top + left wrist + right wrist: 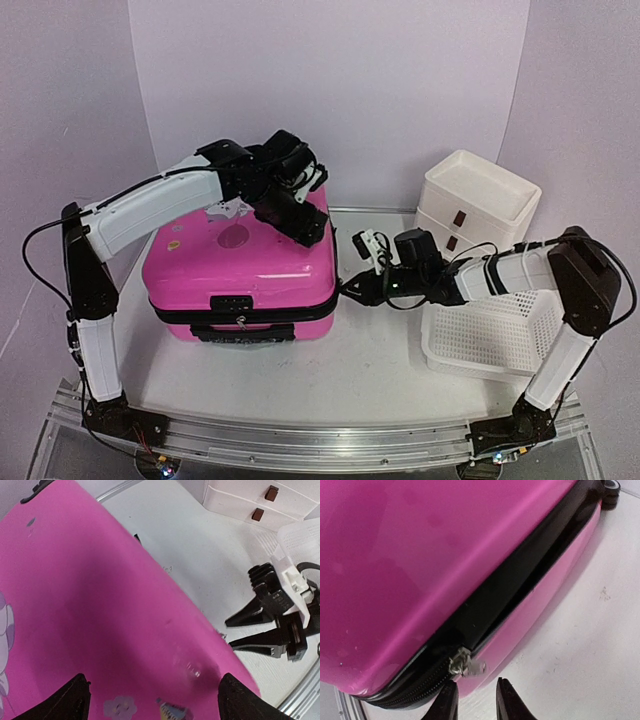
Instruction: Open, take out, and arrange the luggage
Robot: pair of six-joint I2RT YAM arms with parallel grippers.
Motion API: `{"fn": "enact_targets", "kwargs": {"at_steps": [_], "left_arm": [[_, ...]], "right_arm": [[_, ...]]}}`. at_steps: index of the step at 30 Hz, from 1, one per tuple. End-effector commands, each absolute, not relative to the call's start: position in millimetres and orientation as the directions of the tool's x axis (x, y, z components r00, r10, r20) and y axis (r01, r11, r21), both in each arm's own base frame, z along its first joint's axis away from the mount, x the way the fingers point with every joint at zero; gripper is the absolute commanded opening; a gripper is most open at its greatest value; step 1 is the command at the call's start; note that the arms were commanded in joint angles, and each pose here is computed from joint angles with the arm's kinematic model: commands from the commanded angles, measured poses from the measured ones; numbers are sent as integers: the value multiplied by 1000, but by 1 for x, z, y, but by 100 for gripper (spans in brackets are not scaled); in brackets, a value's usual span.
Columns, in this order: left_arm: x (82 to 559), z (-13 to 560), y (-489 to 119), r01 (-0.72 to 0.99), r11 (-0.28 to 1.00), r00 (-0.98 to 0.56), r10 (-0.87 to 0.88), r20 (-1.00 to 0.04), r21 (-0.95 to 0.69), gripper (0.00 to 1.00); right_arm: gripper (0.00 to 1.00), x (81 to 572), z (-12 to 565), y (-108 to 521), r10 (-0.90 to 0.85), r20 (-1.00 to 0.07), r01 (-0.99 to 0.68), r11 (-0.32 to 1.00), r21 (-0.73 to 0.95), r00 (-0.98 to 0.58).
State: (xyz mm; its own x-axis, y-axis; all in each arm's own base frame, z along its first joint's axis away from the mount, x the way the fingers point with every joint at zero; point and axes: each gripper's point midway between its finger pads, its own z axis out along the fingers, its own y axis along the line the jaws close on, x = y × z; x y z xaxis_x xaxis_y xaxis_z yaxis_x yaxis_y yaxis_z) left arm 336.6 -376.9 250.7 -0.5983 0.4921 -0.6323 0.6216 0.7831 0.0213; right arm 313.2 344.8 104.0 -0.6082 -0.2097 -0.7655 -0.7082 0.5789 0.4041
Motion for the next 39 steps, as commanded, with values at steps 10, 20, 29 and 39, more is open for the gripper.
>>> {"fn": "enact_targets", "kwargs": {"at_steps": [10,20,29,39], "left_arm": [[284,298,-122,244,937,-769,31,-639,-248,99],[282,270,-70,162,761,-764,-306,-568,-628,97],[285,251,-95,247,617,-802,-302,-515,-747,89],[249,211,-152,268,666,-874,-136,-466,-696,80]], "right_arm": [[93,259,148,297,-142,-528,-470,681,561,-837],[98,278,232,345,-14,-511,-440,528,726,-860],[97,309,232,384,50,-518,-401,570,717,-854],[82,337,211,382,83,-553,-369,662,652,-829]]}}
